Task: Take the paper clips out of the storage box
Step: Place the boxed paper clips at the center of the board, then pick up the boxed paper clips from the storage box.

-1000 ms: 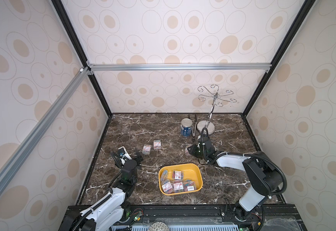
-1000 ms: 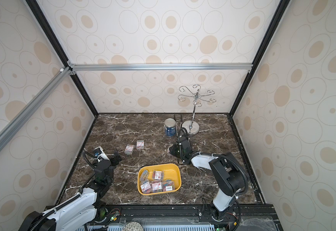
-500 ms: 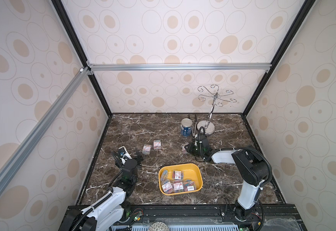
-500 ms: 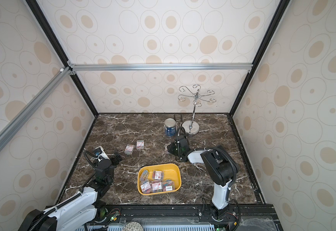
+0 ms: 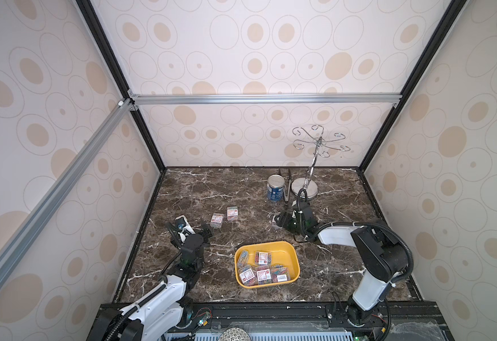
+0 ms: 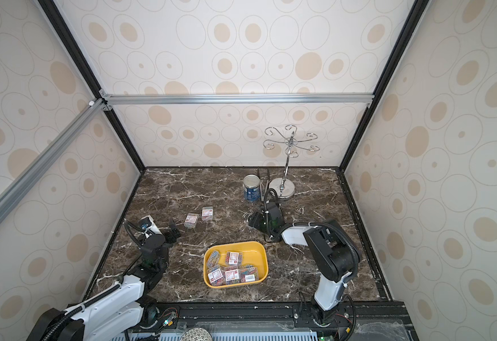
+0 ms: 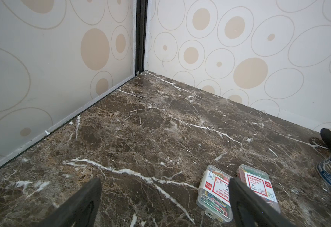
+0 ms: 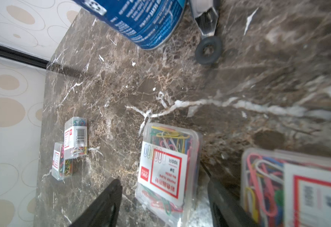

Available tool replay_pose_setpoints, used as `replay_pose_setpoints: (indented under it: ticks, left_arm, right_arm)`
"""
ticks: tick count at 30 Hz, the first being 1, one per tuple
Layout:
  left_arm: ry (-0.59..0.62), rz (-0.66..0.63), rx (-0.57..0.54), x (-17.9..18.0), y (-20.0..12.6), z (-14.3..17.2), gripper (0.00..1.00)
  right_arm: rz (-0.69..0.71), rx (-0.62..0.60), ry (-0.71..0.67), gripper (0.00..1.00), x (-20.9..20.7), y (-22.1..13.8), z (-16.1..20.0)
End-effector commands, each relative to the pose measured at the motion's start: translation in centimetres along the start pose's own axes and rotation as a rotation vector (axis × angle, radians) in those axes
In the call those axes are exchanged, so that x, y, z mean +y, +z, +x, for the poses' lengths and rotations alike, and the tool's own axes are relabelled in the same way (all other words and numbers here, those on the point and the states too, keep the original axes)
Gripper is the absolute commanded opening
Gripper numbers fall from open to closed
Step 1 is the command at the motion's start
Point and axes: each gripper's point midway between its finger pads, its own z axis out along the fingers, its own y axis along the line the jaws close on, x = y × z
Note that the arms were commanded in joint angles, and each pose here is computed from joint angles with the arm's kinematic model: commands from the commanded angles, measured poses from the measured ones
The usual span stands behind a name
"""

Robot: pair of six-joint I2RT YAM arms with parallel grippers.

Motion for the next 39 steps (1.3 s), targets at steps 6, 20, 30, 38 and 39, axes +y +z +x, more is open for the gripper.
replay_pose_setpoints:
  ticks: [6,20,30,38,39]
  left_arm:
    - [-0.042,-0.024,-0.030,0.0,0.2,-1.4,1.00]
    - [-0.043,-0.020,-0.030,0.0,0.2,-1.4,1.00]
    - [-0.045,-0.011,-0.033,-0.1,0.1,-1.4,1.00]
    - [-0.041,0.009,-0.036,-0.3,0.0,-1.4,1.00]
    - [-0.041,0.009,-0.034,-0.3,0.0,-1.4,1.00]
  right_arm:
    - [-0.022,-0.063,-0.061,0.84,1.7,-4.5,-1.2]
    - [-0.070,-0.206,-0.218,0.86,5.6,-12.0,-1.4]
    - [0.034,-0.475,-0.602,0.85,8.1,-16.9,-1.5]
    - [0.199,-0.635,-0.738,0.82,1.3,-18.8,-3.8]
    - [0.207,-0.641,-0.745,0.83,0.5,-18.6,-3.5]
